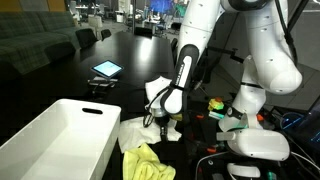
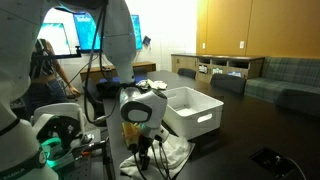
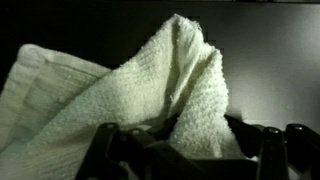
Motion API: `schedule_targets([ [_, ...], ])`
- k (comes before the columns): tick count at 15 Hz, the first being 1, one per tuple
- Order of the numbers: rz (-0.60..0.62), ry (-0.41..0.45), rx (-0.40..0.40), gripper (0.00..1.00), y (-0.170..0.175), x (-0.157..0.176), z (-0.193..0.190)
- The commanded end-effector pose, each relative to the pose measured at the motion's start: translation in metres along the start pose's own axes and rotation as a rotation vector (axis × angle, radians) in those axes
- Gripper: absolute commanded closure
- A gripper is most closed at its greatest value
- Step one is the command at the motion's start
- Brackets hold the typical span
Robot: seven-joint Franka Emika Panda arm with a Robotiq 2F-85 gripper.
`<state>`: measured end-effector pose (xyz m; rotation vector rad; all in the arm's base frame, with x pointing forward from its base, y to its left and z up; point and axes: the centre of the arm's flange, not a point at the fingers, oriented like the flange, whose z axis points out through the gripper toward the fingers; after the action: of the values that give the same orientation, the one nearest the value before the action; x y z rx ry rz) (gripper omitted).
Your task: Pick up the marker pen and small tape from the table and put them in the white cup. Pick up the towels from the table and put them in the container.
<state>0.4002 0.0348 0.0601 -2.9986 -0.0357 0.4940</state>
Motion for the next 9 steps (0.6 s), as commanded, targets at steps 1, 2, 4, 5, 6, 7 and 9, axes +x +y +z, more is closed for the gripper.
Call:
schedule_targets([
  [1, -0.003, 0.013, -0.041, 0.88, 0.004, -0.003, -0.029],
  [2, -0.004, 0.02, -0.056, 0.9, 0.005, -0.007, -0.043],
  [4, -0.002, 0.035, -0.085, 0.91, 0.005, -0.006, -0.059],
  [5, -0.003, 0.039, -0.102, 0.88, 0.003, -0.006, -0.065],
  [6, 0.003, 0.039, -0.113, 0.89, 0.003, -0.004, -0.072],
  [7, 0.01, 0.043, -0.122, 0.89, 0.002, -0.004, -0.078],
  [9, -0.014, 0.03, -0.13, 0.89, 0.004, -0.008, -0.095],
])
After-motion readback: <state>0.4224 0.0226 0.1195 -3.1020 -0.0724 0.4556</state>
